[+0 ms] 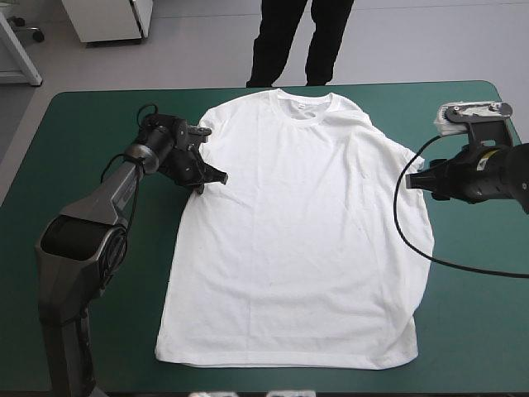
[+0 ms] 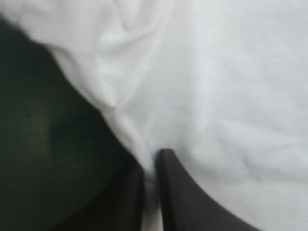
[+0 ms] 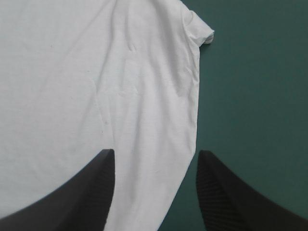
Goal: Fold the cloth
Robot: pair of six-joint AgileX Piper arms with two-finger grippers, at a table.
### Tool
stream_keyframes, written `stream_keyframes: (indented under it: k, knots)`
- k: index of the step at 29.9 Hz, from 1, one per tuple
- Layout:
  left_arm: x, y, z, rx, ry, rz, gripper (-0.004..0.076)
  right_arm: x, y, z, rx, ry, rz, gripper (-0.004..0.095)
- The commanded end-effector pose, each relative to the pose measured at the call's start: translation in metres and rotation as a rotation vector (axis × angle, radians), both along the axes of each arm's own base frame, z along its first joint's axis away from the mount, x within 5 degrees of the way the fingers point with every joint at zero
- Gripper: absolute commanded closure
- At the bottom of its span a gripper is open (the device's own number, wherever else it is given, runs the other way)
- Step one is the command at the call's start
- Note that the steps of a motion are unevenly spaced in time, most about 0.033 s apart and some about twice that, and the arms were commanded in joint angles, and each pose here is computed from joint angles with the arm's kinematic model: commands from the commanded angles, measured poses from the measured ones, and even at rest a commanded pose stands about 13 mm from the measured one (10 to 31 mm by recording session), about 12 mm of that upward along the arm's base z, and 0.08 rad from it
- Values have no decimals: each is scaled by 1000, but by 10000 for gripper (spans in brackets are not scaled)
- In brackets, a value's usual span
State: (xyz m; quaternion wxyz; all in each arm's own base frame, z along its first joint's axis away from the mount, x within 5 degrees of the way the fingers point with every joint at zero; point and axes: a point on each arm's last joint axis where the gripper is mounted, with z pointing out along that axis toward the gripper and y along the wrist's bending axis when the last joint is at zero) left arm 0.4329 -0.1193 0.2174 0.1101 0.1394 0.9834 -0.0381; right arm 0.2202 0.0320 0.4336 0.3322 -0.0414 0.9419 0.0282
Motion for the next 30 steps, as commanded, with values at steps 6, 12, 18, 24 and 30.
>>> stream_keyframes:
  k: [6,12,18,24,30]
  knots:
    - [-5,-20,23,-60,-71,-33,731,34,-3,-11,-17,10,-91,406]
    - [-6,-20,22,-55,-61,-34,731,84,3,-39,-48,106,-89,403]
    - [-6,-20,22,-59,-51,-33,731,128,-2,-56,-15,166,-125,403]
    - [-6,-20,22,-59,-54,-33,731,159,-28,-90,56,244,-177,403]
    - [-6,-20,23,-59,-60,-33,731,181,-34,-120,64,276,-178,403]
